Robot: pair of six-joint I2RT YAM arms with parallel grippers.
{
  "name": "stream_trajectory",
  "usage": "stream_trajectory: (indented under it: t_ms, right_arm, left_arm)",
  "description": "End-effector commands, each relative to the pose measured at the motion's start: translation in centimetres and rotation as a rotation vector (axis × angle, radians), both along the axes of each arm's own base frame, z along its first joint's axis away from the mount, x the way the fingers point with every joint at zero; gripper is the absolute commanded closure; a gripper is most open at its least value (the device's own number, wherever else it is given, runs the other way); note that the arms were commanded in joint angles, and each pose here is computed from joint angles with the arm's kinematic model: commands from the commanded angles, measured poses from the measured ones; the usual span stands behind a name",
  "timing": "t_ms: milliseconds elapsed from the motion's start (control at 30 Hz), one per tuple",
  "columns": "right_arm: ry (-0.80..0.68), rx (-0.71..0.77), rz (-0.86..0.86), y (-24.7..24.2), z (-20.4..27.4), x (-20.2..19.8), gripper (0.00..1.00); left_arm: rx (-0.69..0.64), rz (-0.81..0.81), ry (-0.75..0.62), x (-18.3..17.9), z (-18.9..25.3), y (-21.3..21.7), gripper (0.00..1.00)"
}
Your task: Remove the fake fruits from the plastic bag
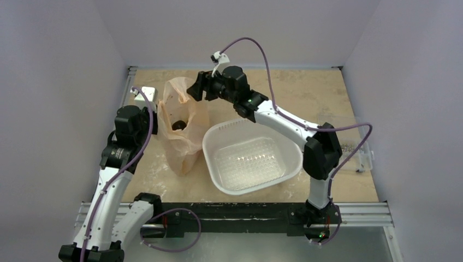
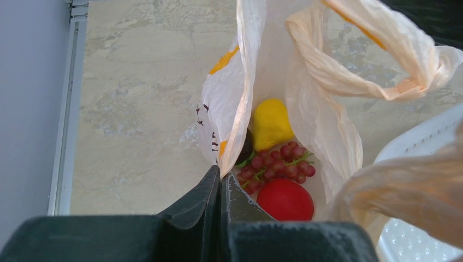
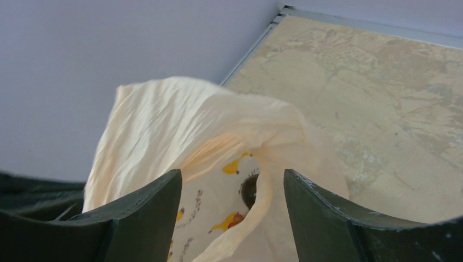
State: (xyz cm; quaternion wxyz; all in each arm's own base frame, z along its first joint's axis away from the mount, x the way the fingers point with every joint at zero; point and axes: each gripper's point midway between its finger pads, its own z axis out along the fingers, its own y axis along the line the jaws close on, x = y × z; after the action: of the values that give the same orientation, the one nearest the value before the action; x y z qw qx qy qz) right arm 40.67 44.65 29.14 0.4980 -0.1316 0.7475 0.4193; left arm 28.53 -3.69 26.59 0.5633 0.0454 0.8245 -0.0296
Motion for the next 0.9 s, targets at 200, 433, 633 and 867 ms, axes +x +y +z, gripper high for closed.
stream_trajectory:
  t_ms: [200,433,633,867]
  right_arm:
    - [-0.295,-0.073,0.076,-2.5,3.2,-7.8,0.18]
    - [-0.437,-0.029,-0.027,-0.7,5.2,-10.0,0.01]
    - [-0.399,-0.056,-0.286,-0.2,5.0,-5.3,0.09]
    - [-0.534,-0.159,-0.477,-0.6,7.0,-0.8,0.68]
  left_arm:
    - [-0.018,-0.058,-0.045,0.6,1.2,-1.0,1.00]
    - [-0.029,-0.077,-0.046,0.6,1.1,-1.4,1.00]
    - [-0.037,-0.096,-0.045,0.5,1.1,-1.8,1.00]
    - [-0.023,-0.039,-0.076,0.4,1.6,-0.7,1.00]
